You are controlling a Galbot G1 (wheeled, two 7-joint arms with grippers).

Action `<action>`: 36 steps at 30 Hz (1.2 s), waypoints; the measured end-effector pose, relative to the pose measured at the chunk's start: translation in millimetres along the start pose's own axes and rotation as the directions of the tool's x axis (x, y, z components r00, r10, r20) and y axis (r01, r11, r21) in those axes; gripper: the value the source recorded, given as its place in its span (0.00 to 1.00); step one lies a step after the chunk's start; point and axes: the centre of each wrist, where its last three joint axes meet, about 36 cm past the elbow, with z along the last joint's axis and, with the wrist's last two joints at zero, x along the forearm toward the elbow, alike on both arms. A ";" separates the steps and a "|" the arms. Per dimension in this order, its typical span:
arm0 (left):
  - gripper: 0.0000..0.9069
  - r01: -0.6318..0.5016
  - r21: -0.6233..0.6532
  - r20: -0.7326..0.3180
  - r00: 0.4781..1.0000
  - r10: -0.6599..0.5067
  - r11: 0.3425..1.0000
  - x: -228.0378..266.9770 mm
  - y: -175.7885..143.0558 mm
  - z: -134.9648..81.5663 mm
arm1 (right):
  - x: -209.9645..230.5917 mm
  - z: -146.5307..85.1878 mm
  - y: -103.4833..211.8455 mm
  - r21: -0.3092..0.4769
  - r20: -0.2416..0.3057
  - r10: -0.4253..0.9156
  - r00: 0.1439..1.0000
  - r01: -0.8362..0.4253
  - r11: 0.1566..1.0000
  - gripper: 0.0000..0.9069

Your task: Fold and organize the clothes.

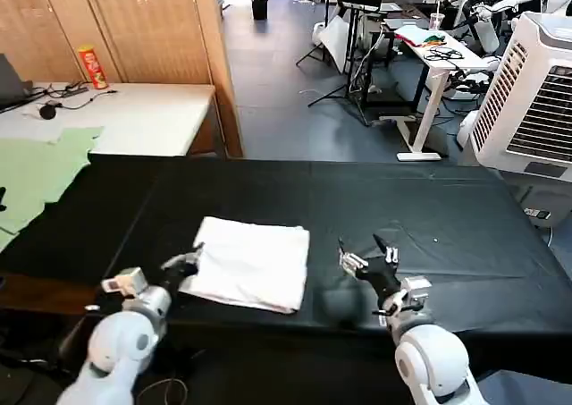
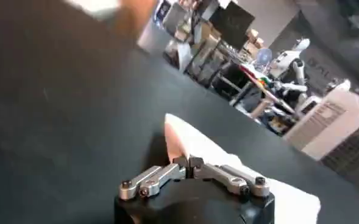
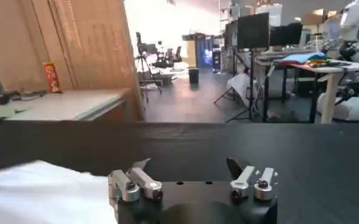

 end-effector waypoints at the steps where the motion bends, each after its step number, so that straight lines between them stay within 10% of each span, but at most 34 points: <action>1: 0.00 0.024 -0.048 0.010 1.000 -0.023 0.999 3.3 4.7 -4.6 | -0.5 0.6 0.2 0.001 -0.002 0.001 1.000 -0.001 1.000 0.97; 16: 0.00 0.292 -0.578 0.280 0.948 -0.151 0.762 49.3 37.8 -110.7 | -2.0 3.8 4.3 -0.001 -0.010 -0.003 1.000 0.003 1.000 0.97; 27: 0.00 0.093 -0.495 0.193 0.981 0.005 0.864 32.9 -30.1 -48.3 | 4.0 10.9 4.5 0.009 -0.032 0.001 0.999 -0.001 1.000 0.97; 28: 0.23 0.069 -0.475 0.174 0.985 0.017 0.877 29.2 -38.3 -39.4 | 4.4 11.5 4.6 0.008 -0.035 -0.001 0.999 0.002 1.000 0.97; 29: 0.81 0.047 -0.455 0.158 0.987 0.029 0.889 25.3 -46.5 -31.4 | 5.0 12.2 5.0 0.007 -0.040 -0.005 0.999 0.006 1.000 0.97; 30: 0.97 0.022 -0.430 0.143 0.989 0.044 0.903 21.5 -56.3 -22.9 | 5.4 13.2 5.3 0.006 -0.046 -0.010 0.999 0.011 1.000 0.97; 36: 0.97 -0.152 -0.343 0.092 0.977 0.194 0.927 19.5 -106.2 3.7 | 6.6 18.3 12.5 -0.032 -0.089 -0.072 0.993 0.069 0.997 0.97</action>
